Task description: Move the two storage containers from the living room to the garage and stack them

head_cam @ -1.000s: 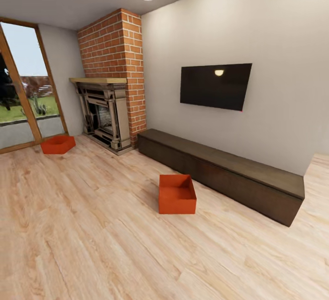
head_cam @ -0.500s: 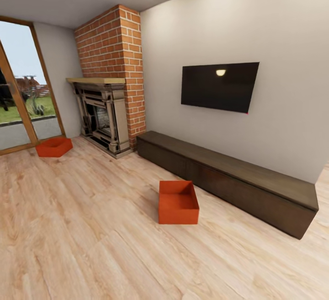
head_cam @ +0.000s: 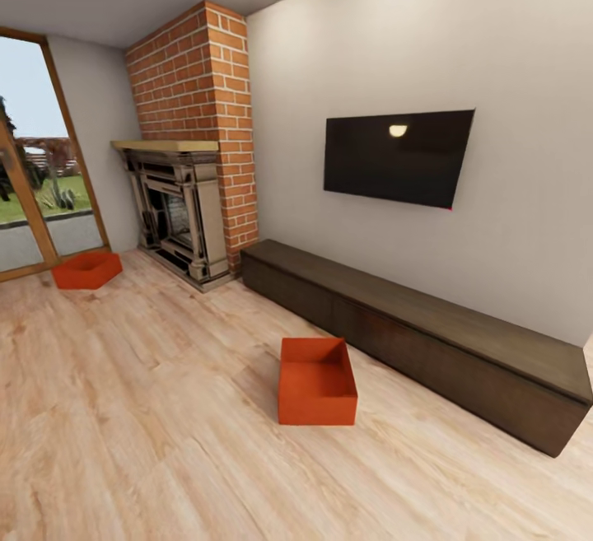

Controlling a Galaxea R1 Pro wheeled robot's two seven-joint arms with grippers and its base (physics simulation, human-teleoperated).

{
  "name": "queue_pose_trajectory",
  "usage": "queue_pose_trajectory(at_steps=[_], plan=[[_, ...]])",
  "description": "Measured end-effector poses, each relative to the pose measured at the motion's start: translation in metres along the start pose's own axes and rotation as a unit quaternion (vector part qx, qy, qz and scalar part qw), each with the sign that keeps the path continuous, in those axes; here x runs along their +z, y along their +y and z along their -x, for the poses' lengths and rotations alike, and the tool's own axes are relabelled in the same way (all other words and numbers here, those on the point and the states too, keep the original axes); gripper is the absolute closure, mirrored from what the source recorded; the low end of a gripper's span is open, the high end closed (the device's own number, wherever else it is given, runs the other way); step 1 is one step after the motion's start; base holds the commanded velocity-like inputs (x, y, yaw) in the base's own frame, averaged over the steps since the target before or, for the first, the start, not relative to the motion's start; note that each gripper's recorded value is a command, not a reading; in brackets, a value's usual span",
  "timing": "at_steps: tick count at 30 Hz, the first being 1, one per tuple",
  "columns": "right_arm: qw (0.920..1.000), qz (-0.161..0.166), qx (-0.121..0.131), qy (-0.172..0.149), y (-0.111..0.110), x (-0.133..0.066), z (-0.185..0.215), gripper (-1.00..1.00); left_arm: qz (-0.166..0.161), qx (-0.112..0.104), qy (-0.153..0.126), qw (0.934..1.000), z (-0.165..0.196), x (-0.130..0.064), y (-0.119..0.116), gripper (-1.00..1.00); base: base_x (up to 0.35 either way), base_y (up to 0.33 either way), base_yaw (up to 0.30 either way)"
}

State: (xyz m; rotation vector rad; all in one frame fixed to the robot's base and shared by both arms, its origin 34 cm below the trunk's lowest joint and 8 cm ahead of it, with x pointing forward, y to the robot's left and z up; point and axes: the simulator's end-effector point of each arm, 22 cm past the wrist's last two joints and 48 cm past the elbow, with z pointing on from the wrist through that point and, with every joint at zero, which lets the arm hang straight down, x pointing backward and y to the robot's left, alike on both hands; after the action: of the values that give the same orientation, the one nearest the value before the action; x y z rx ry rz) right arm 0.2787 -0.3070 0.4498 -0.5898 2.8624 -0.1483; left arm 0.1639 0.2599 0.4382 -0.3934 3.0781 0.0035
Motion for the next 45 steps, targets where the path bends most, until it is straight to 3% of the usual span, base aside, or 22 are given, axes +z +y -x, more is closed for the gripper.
queue_pose_trajectory(at_steps=[19, 25, 45], plan=[[1.0, -0.001, 0.001, 0.0, -0.0005, 0.0, -0.0001, -1.0, 0.0, -0.001, -0.001, 1.0, 0.0004, 0.0, 0.0, -1.0, 0.296, -0.152, 0.001], [1.0, -0.004, 0.005, 0.0, -0.0024, 0.0, -0.0004, -1.0, 0.0, -0.001, 0.0, 1.0, 0.0001, 0.0, 0.0002, -1.0, 0.3, -0.133, 0.191], [1.0, -0.004, -0.005, 0.001, -0.0067, -0.0002, -0.0026, -1.0, 0.0, -0.001, -0.001, 1.0, 0.0008, 0.0, 0.0, -1.0, 0.319, -0.01, 0.029]])
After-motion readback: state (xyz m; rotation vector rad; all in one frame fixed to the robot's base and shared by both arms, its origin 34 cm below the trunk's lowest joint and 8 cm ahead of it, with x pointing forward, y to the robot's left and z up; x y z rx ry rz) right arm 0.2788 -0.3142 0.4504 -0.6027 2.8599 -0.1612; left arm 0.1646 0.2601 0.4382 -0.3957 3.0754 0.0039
